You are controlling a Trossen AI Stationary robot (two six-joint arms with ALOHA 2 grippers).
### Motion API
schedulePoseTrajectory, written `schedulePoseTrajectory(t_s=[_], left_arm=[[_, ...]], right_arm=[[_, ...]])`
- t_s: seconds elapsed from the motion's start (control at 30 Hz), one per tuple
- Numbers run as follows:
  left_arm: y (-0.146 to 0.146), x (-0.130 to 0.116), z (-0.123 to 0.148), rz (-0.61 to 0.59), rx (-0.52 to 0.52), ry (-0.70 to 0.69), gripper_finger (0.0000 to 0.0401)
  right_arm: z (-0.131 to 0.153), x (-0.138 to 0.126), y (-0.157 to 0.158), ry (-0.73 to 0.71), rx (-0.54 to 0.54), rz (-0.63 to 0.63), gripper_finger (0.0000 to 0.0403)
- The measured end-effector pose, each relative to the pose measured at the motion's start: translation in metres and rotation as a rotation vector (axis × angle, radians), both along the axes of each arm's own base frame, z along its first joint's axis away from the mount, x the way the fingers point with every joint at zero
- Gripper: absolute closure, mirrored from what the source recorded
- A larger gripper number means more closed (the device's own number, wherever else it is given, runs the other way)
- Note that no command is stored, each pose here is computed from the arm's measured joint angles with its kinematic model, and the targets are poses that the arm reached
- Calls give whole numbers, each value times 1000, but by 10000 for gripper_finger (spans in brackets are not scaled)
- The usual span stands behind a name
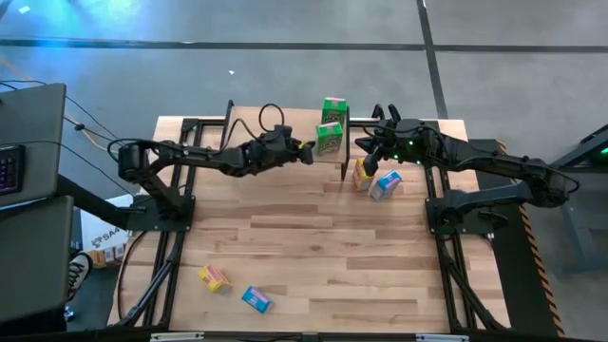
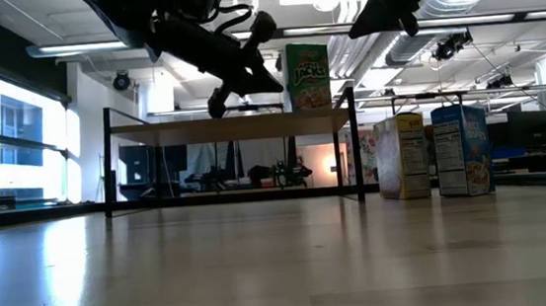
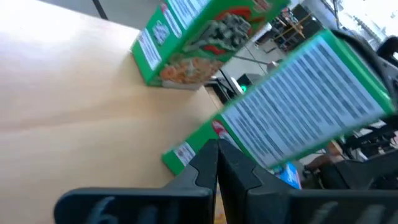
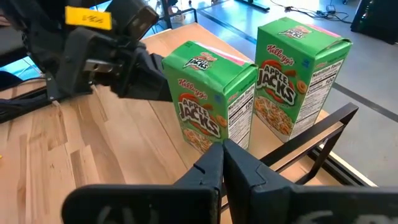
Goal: Stack cereal on shelf
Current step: Put the green cereal box on the shelf aligned with the other green cereal box
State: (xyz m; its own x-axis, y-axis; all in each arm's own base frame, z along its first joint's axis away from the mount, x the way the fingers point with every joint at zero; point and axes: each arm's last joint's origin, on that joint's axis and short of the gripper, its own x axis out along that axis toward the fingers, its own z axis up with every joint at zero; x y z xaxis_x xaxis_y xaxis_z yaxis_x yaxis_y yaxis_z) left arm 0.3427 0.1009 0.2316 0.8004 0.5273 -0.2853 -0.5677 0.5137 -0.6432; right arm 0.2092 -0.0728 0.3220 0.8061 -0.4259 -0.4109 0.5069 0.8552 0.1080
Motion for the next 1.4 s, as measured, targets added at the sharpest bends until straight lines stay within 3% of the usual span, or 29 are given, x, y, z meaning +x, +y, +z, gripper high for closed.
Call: schedulePoseTrajectory(t_s=[0.23,0.5,0.7,0.8,1.07,1.4], left_arm=[[10,-3,0,-11,14,15,401],[7,-8,5,-97,163,140,401],[-3,-7,13,-241,487,287,401],[-7,-6,11,-297,584,364,401],[2,-9,11,-280,613,388,401],[14,-5,5,-344,616,330,401]], right_arm=[[0,0,0,-1,0,0,403],[0,0,0,-1,1,1,403],[0,0,0,-1,1,2,403],[0,0,0,-3,6,2,403],[0,0,0,-7,12,2,403],[0,0,0,-7,11,2,403]])
